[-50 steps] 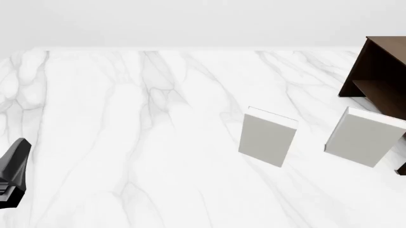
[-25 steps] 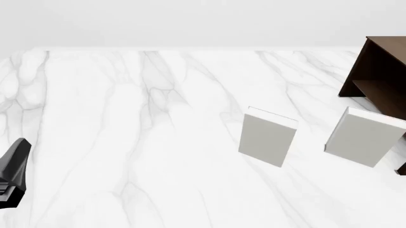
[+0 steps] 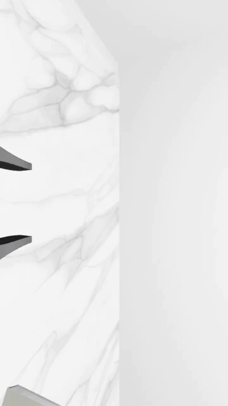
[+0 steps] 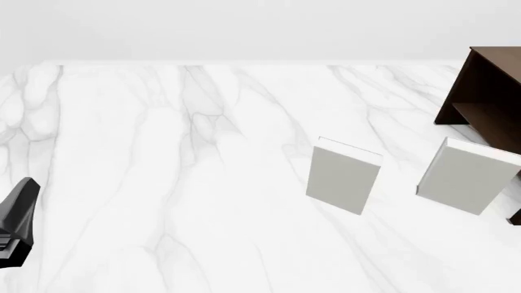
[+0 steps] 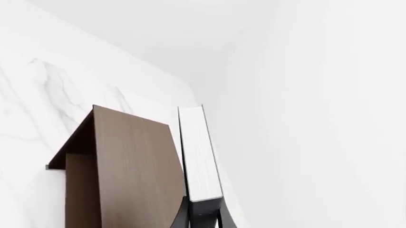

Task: Pick up the book on the left and place it on top of the shelf.

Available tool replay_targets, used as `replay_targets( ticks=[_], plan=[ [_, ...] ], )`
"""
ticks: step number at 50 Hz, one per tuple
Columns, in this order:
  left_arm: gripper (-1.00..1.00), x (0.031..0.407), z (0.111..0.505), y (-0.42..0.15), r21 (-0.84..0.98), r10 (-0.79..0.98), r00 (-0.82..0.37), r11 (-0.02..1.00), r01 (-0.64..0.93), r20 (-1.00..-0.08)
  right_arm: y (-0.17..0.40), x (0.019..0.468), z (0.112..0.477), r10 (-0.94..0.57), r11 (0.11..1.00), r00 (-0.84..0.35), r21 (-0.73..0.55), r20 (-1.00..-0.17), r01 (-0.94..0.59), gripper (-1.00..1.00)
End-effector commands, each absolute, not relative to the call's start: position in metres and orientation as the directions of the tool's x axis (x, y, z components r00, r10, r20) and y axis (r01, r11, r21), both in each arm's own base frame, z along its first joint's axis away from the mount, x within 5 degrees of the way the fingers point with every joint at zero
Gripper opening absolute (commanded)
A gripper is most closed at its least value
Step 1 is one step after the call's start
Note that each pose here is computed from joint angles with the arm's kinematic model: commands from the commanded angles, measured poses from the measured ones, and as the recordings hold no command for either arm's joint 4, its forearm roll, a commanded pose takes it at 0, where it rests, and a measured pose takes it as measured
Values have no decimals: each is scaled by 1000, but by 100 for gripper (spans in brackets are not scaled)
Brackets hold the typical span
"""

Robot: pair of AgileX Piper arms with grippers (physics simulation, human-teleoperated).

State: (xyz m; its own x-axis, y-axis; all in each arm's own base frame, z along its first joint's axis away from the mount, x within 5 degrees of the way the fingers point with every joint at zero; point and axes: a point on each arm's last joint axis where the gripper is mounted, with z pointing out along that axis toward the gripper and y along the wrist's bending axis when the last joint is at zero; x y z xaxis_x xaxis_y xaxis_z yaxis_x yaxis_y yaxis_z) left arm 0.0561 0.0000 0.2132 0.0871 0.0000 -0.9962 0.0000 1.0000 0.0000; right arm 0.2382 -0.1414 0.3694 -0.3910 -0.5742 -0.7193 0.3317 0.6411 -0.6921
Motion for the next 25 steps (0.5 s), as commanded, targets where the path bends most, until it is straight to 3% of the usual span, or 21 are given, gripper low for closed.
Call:
replay_targets(
  ticks=[1,25],
  plan=[
    [100,56,213,0,0,0,87,1000,0,-996,-146,242,373,-574,635,-378,-687,-726,354,-100],
    [100,56,213,0,0,0,87,1000,0,-996,-159,251,361,-565,628,-404,-693,-719,354,-100]
  ],
)
